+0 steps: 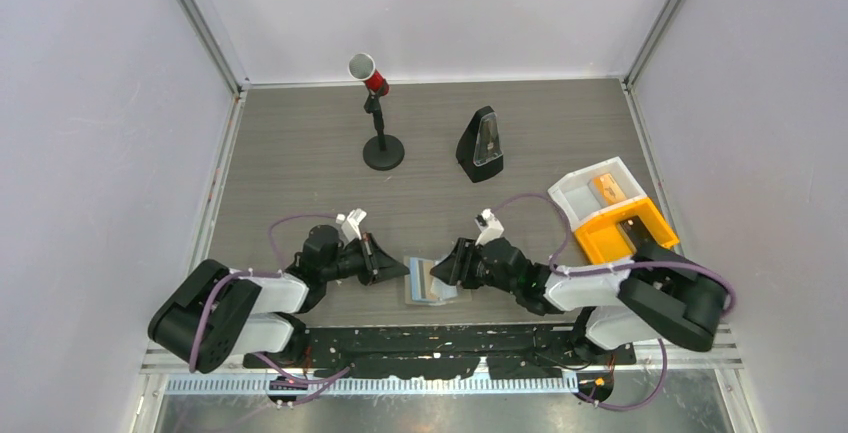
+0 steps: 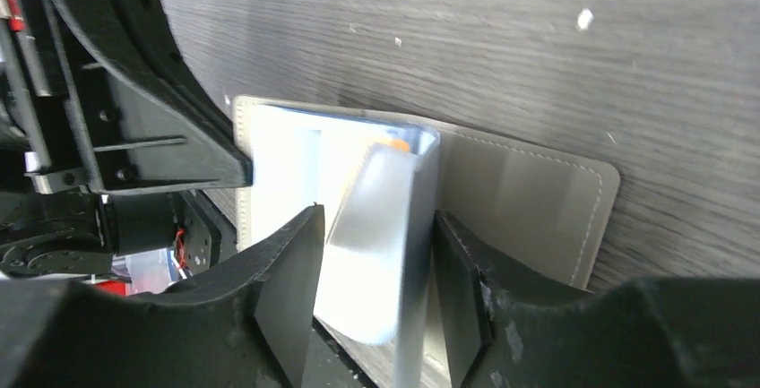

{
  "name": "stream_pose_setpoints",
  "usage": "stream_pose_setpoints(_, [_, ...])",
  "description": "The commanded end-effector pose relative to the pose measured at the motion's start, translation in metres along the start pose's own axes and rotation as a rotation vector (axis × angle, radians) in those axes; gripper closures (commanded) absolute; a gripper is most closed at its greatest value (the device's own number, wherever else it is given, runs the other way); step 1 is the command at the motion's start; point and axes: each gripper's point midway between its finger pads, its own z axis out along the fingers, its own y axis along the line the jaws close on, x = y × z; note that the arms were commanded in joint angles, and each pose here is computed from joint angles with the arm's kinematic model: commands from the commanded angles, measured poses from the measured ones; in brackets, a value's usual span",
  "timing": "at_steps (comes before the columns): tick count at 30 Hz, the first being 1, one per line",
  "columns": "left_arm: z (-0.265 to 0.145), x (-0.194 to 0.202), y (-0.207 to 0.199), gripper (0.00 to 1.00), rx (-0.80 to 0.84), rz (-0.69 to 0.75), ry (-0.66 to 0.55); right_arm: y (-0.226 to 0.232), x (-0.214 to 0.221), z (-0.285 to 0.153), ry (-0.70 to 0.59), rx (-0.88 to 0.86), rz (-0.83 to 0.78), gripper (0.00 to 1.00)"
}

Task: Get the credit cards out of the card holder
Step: Remove the credit card from the card holder.

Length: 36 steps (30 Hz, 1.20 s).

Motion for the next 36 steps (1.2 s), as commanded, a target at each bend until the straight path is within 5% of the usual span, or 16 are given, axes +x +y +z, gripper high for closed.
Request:
stream_pose_setpoints(1, [-0.002,-0.003,-0.012,1.0,0.036,0.045,-0.02,0.011,-0.027,-0.014,-0.028,0.106,-0.105,0.42])
stream_pose_setpoints(8, [-0.004,-0.001,-0.009,1.0,-0.014,0.066,-0.025,0.045,-0.049,-0.039,-0.077,0.109,-0.163,0.42])
stream_pose_setpoints(18, [-0.009,0.0,-0.008,1.0,-0.061,0.109,-0.034,0.077,-0.03,-0.016,-0.02,0.078,-0.227,0.53])
stream_pose_setpoints(26, [-0.012,-0.001,-0.011,1.0,-0.059,0.12,-0.044,0.071,-0.004,0.004,0.062,0.086,-0.23,0.37])
stream_pose_setpoints(36, [-0.013,-0.001,-0.012,1.0,-0.057,0.124,-0.043,0.066,0.011,0.014,0.107,0.094,-0.231,0.33])
